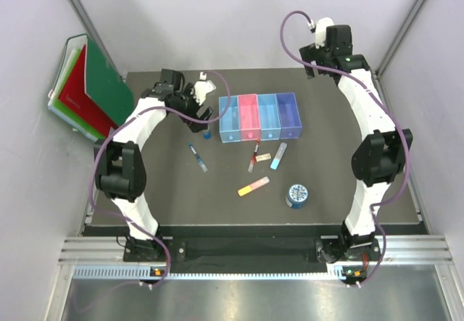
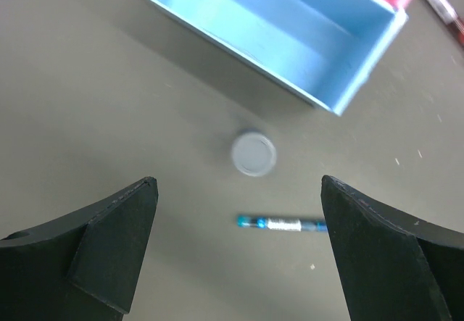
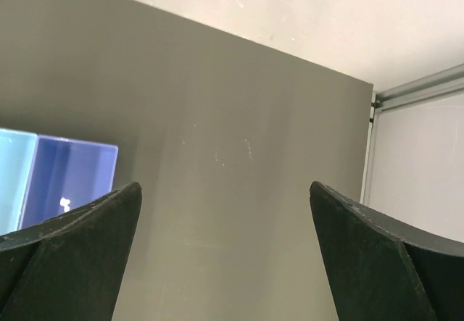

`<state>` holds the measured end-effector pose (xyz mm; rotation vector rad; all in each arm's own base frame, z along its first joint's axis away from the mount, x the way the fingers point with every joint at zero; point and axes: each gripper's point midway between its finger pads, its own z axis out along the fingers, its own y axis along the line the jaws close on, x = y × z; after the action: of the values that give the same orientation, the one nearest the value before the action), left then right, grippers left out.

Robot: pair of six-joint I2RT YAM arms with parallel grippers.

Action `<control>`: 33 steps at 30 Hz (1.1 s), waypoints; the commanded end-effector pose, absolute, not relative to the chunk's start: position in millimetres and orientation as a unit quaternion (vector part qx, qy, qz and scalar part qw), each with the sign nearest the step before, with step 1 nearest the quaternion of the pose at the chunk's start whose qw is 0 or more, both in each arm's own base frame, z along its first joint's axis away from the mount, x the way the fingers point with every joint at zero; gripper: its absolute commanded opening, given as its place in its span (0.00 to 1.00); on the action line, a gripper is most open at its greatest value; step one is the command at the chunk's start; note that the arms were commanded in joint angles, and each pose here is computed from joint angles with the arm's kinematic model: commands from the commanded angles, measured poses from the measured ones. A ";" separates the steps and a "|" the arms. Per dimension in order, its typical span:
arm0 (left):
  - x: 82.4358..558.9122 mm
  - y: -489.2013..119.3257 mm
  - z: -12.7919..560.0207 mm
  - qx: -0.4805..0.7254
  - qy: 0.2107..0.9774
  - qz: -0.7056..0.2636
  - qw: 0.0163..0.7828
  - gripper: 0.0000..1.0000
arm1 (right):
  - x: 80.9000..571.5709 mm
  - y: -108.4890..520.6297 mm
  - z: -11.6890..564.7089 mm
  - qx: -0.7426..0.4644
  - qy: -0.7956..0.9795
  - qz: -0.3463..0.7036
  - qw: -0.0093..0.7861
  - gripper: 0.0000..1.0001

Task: Sort the stationery into containers
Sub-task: Pick up the stationery from the center of the board.

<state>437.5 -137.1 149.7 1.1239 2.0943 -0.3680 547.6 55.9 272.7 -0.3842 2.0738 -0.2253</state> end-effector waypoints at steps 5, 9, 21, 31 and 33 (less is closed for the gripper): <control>406.9 -142.9 106.8 0.502 0.801 -0.192 0.264 0.94 | 544.3 52.2 310.7 -0.162 0.827 -0.116 0.526 1.00; 412.0 -140.9 98.1 0.510 0.801 -0.187 0.253 0.91 | 543.0 48.9 314.1 -0.159 0.825 -0.122 0.528 1.00; 438.2 -140.5 107.3 0.592 0.757 -0.126 0.245 0.91 | 538.9 48.3 310.6 -0.152 0.829 -0.117 0.524 1.00; 418.8 -151.0 91.3 0.681 0.701 -0.102 0.184 0.88 | 542.6 38.8 317.1 -0.137 0.828 -0.117 0.531 1.00; 420.2 -151.0 89.5 0.686 0.698 -0.098 0.181 0.88 | 542.3 36.7 318.2 -0.133 0.828 -0.116 0.533 1.00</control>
<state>422.6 -151.5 85.4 1.8305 2.0315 -0.3013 544.6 44.9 261.7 -0.3965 2.1005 -0.2811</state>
